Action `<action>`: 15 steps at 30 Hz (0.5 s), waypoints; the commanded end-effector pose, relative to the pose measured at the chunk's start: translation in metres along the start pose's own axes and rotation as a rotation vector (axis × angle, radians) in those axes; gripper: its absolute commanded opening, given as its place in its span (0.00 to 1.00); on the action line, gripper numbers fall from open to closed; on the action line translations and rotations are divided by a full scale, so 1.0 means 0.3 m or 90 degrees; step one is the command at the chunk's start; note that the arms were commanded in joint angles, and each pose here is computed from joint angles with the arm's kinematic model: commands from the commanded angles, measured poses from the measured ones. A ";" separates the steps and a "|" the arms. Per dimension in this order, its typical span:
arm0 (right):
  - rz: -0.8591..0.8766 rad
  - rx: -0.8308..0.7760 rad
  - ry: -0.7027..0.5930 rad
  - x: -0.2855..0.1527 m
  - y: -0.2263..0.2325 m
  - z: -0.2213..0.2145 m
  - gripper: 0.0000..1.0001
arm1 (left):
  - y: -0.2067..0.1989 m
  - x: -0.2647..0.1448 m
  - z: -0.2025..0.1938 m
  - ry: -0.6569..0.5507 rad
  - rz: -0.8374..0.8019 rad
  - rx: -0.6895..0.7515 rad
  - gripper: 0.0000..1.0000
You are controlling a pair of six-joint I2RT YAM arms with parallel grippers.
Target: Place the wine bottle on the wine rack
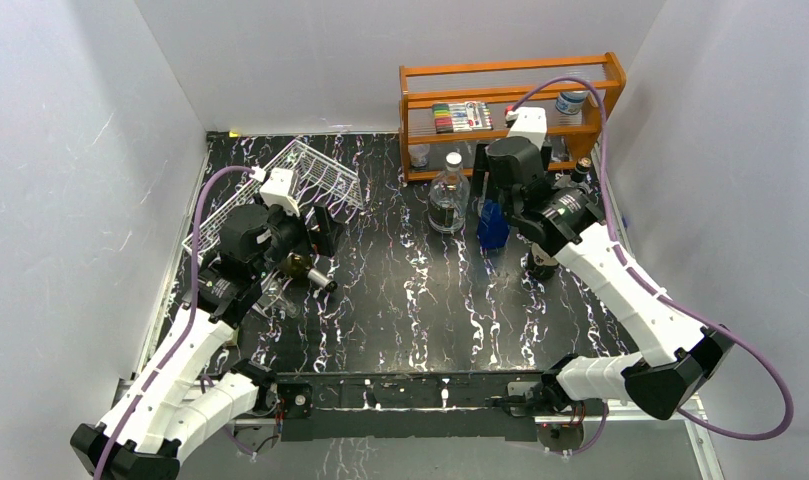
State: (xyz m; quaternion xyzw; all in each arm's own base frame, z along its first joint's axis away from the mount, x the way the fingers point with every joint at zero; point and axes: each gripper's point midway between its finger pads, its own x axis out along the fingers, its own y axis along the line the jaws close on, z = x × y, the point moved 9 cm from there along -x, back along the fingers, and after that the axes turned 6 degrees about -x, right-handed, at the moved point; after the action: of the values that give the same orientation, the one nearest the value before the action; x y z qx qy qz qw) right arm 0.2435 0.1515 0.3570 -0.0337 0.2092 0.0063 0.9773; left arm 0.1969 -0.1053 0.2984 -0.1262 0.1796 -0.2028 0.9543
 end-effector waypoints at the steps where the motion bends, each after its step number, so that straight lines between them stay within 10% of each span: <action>1: -0.065 0.008 -0.052 -0.010 -0.061 0.075 0.83 | -0.003 0.004 0.017 -0.014 -0.006 -0.002 0.98; 15: 0.030 -0.056 -0.027 0.165 -0.119 0.048 0.96 | -0.001 -0.003 0.001 -0.001 -0.001 -0.018 0.98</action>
State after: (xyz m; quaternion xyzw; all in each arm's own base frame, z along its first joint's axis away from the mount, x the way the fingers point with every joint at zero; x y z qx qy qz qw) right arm 0.2829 0.1140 0.3456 -0.0699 0.2203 -0.0110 0.9729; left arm 0.1981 -0.1066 0.2956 -0.1332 0.1862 -0.2000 0.9527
